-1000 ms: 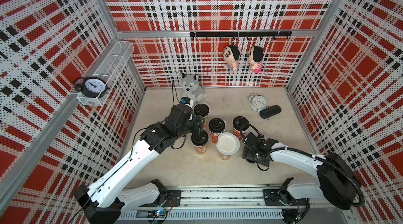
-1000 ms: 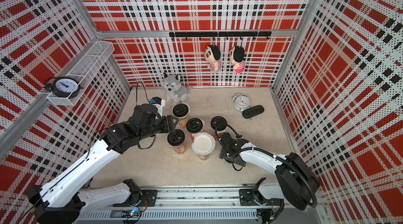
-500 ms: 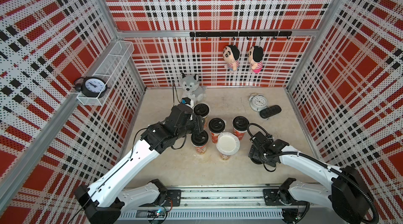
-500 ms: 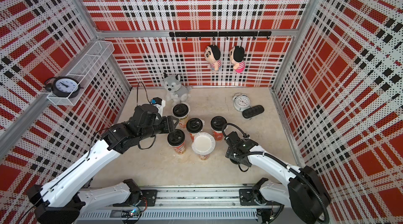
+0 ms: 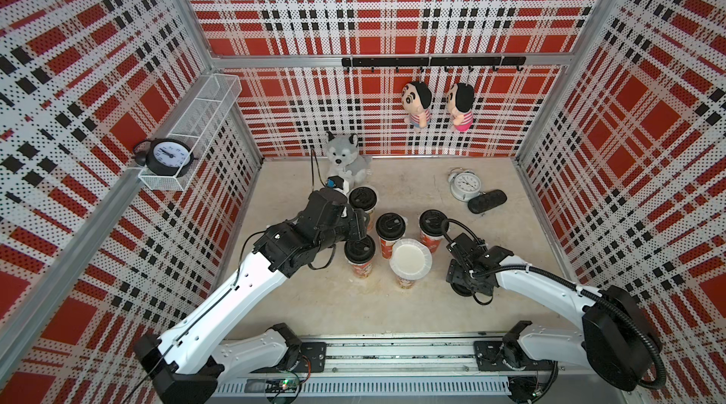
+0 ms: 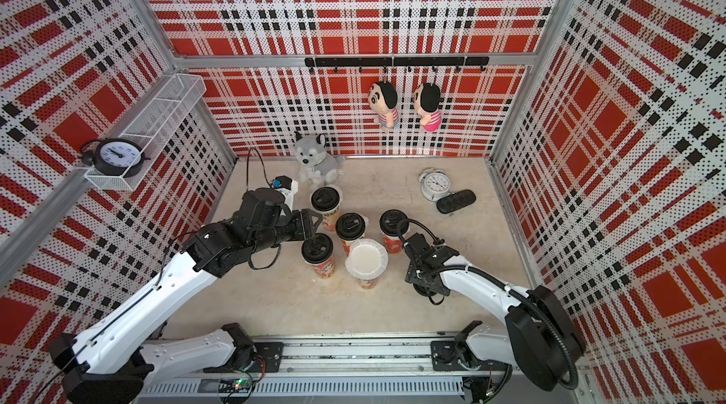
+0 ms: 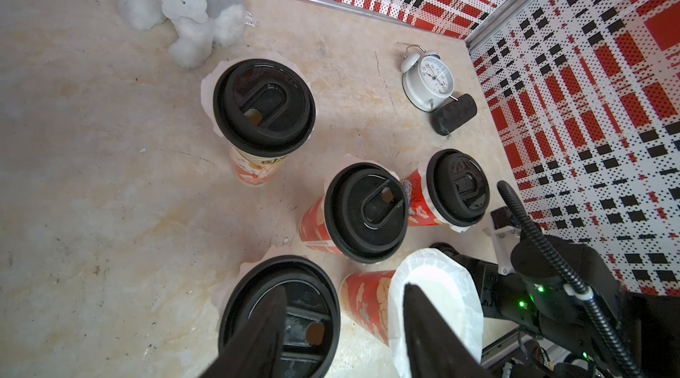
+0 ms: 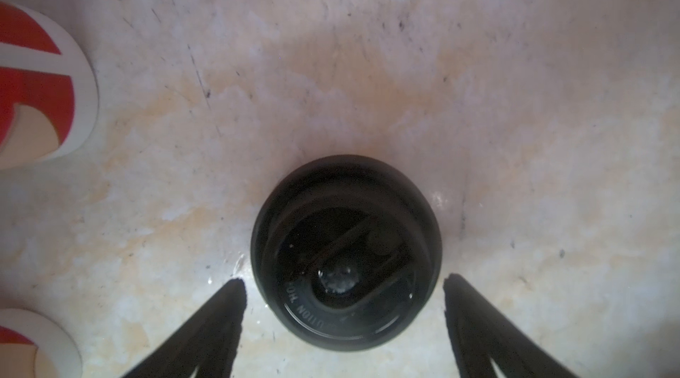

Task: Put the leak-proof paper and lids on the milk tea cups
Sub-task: Pick up the cup lid from the center of the board.

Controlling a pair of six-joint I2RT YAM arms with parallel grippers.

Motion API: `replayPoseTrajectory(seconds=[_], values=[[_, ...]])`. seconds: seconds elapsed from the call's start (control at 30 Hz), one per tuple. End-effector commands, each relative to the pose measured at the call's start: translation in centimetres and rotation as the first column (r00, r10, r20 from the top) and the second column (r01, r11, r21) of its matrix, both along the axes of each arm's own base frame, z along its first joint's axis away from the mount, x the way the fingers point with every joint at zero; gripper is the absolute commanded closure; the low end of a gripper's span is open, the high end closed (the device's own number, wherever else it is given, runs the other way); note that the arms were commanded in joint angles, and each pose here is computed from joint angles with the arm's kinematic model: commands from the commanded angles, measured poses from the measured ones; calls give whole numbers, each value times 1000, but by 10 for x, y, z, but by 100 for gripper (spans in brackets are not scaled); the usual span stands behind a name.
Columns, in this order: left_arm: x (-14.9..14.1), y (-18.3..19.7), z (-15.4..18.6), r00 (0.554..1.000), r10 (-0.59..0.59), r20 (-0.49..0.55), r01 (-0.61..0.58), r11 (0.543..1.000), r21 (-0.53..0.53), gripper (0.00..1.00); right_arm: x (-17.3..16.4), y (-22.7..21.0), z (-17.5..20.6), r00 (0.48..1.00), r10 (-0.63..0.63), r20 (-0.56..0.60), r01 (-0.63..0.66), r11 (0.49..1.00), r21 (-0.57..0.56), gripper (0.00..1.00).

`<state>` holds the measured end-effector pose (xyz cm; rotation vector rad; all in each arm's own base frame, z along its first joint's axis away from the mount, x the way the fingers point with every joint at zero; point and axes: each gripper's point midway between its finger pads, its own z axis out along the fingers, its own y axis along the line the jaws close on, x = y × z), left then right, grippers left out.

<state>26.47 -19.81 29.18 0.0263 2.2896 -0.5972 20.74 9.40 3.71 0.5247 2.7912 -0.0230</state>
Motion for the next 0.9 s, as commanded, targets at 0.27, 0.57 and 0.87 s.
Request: replayPoseTrajectory(seconds=[0.27,0.57,0.87], values=[[1,0,-4,1000,-8,0,8,1000,7,46,4,1,-10,1000,-4,1,4,1000,9,17],[1,-1,-6,1000,-12,-5,12,1000,8,46,5,-1,-14,1000,-11,9,11,1000,15,21],[1,-1,-5,1000,-13,-3,13,1000,5,46,5,-2,-5,999,-19,30,18,999,30,25]])
